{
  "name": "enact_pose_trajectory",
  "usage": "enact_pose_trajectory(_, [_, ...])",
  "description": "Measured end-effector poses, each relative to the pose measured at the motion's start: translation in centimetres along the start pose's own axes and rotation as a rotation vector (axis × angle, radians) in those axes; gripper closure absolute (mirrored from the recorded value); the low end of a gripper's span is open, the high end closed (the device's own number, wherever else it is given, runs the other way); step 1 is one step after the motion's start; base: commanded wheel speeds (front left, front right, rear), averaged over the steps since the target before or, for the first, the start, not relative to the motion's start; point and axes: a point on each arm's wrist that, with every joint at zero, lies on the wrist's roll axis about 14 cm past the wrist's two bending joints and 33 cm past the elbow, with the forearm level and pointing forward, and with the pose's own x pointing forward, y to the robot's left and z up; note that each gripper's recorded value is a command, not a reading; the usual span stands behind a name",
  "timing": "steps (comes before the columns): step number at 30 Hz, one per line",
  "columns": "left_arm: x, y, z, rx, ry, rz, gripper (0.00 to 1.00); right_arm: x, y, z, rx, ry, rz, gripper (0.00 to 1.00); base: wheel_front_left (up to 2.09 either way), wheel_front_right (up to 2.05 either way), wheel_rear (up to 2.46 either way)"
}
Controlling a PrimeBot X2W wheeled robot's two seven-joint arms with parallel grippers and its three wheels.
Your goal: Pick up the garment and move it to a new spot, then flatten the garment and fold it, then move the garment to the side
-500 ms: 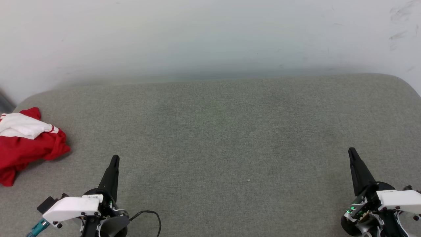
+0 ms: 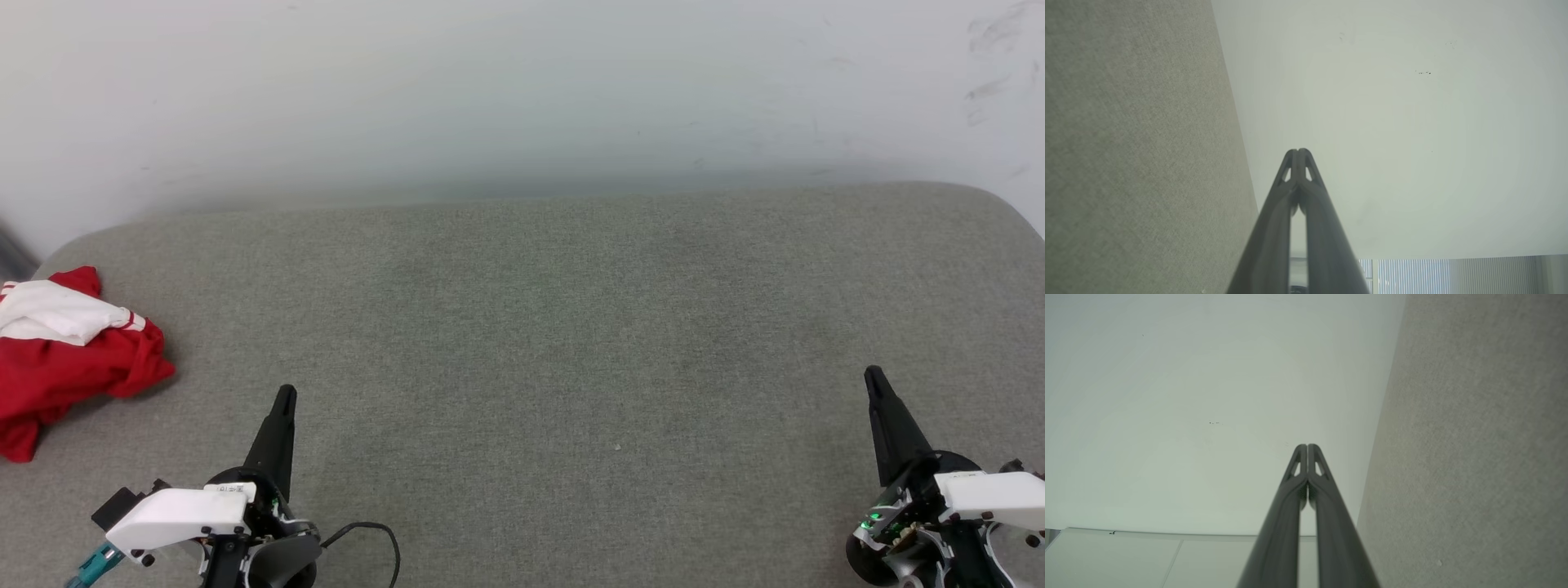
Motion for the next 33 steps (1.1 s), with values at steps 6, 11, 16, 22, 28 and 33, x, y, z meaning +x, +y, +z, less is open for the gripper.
enact_pose_trajectory(6, [0.00,0.00,0.00,0.000,0.000,0.000,1.00,0.00,0.00,0.00,0.000,0.000,0.000,1.00,0.00,0.00,0.00])
enact_pose_trajectory(11, [0.00,0.00,0.00,0.000,0.000,0.000,1.00,0.00,0.00,0.00,0.000,0.000,0.000,1.00,0.00,0.00,0.00])
enact_pose_trajectory(16, [0.00,0.00,0.00,0.000,0.000,0.000,1.00,0.00,0.00,0.00,0.000,0.000,0.000,1.00,0.00,0.00,0.00])
enact_pose_trajectory(22, [0.00,0.00,0.00,0.000,0.000,0.000,1.00,0.00,0.00,0.00,0.000,0.000,0.000,1.00,0.00,0.00,0.00])
enact_pose_trajectory(28, [0.00,0.00,0.00,0.000,0.000,0.000,1.00,0.00,-0.01,0.00,0.000,0.000,0.000,1.00,0.00,0.00,0.00])
enact_pose_trajectory(33, [0.00,0.00,0.00,0.000,0.000,0.000,1.00,0.00,-0.01,0.00,0.000,0.000,0.000,1.00,0.00,0.00,0.00])
